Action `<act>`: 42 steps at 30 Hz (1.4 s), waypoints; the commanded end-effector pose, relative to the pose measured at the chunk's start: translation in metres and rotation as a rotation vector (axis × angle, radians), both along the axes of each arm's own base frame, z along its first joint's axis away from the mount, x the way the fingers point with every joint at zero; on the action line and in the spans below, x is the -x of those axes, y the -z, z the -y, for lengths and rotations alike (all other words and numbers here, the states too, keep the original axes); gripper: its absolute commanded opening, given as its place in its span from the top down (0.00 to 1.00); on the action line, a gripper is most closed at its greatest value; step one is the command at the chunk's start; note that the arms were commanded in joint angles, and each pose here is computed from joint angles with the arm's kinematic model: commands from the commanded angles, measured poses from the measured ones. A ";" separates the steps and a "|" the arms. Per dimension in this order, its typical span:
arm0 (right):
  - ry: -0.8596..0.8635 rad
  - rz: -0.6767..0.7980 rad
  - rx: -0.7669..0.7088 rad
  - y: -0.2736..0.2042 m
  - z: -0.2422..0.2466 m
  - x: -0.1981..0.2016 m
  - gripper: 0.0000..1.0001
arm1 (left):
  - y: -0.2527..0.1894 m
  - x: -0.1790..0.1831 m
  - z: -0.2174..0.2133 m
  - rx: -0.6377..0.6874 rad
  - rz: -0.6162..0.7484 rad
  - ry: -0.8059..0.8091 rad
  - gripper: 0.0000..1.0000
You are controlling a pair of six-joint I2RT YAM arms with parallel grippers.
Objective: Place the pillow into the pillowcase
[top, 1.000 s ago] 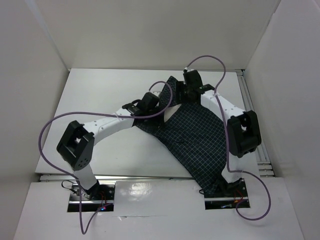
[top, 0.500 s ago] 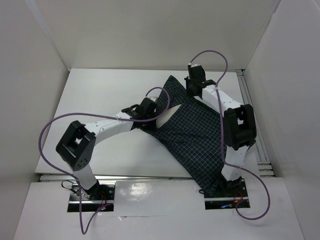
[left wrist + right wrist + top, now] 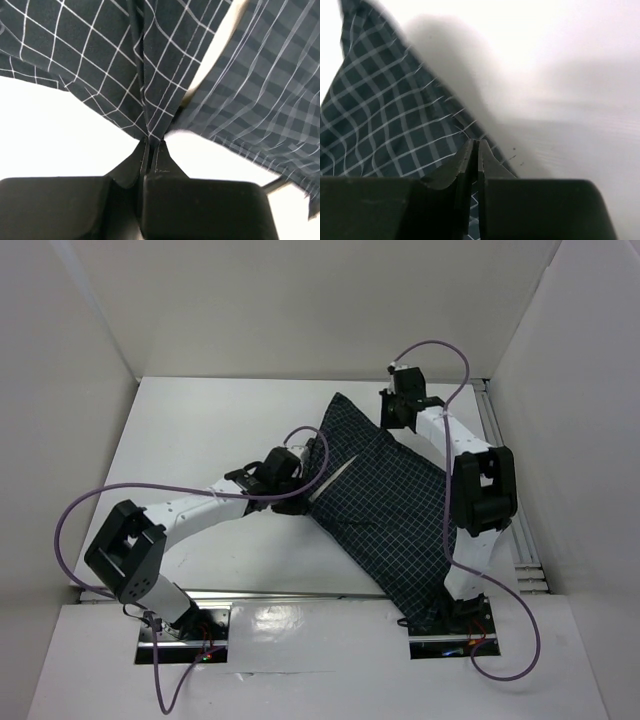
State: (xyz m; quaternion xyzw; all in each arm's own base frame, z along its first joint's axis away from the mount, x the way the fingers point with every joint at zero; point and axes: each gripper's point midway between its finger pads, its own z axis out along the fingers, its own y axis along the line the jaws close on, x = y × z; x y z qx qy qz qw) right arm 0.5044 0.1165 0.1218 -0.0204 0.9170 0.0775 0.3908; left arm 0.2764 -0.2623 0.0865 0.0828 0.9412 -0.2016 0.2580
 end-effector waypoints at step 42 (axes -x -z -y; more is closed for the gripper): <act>0.938 -0.105 -0.454 -0.018 0.214 0.229 0.00 | -0.038 -0.273 0.033 0.181 0.089 -0.014 0.00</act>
